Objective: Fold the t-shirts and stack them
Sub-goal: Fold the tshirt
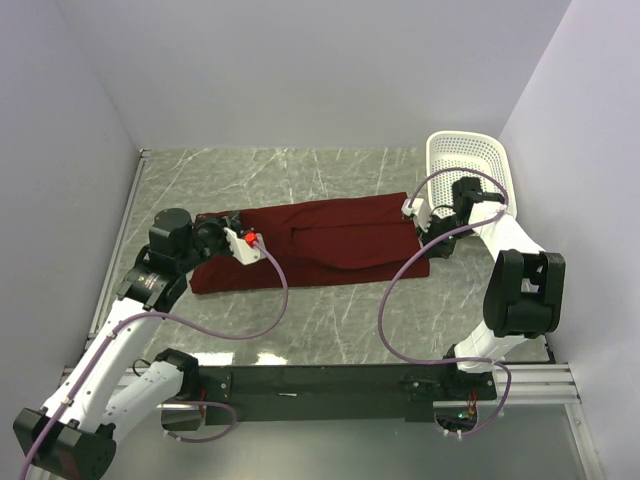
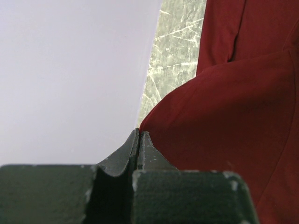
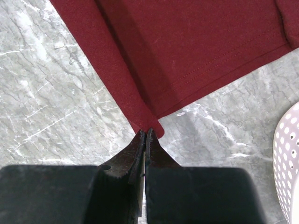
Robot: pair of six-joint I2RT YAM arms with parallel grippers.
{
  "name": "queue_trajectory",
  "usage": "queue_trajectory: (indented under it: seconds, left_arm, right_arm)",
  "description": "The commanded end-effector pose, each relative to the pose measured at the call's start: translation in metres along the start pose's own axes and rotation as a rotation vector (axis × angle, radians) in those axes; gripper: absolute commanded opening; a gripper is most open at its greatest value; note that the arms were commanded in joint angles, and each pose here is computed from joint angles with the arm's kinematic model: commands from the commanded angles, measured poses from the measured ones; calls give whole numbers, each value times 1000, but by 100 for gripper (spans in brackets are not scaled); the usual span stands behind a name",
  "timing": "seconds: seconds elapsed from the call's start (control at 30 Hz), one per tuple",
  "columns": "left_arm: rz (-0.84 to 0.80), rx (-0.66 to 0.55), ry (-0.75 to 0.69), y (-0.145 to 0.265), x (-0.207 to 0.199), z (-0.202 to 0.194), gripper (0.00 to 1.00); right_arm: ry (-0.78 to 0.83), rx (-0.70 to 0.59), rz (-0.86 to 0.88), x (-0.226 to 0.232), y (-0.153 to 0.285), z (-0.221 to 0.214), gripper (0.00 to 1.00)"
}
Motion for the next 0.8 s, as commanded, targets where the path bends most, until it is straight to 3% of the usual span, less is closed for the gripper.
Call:
queue_trajectory:
  seconds: [0.0,0.77]
  left_arm:
    - [72,-13,-40,0,18,4,0]
    - [109,54,-30,-16,27,-14,0]
  right_arm:
    - [6,-24,-10,-3,8,5,0]
    - [-26,-32,-39,-18,10,11,0]
Point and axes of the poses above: each gripper's point midway between its finger pads, its own y axis back along the fingers, its own x axis along the line the jaws close on, z = x × y, the point moved 7 cm from there along y, back along the fingers, and after that the axes turned 1 degree about -y, right-handed, at the moved point
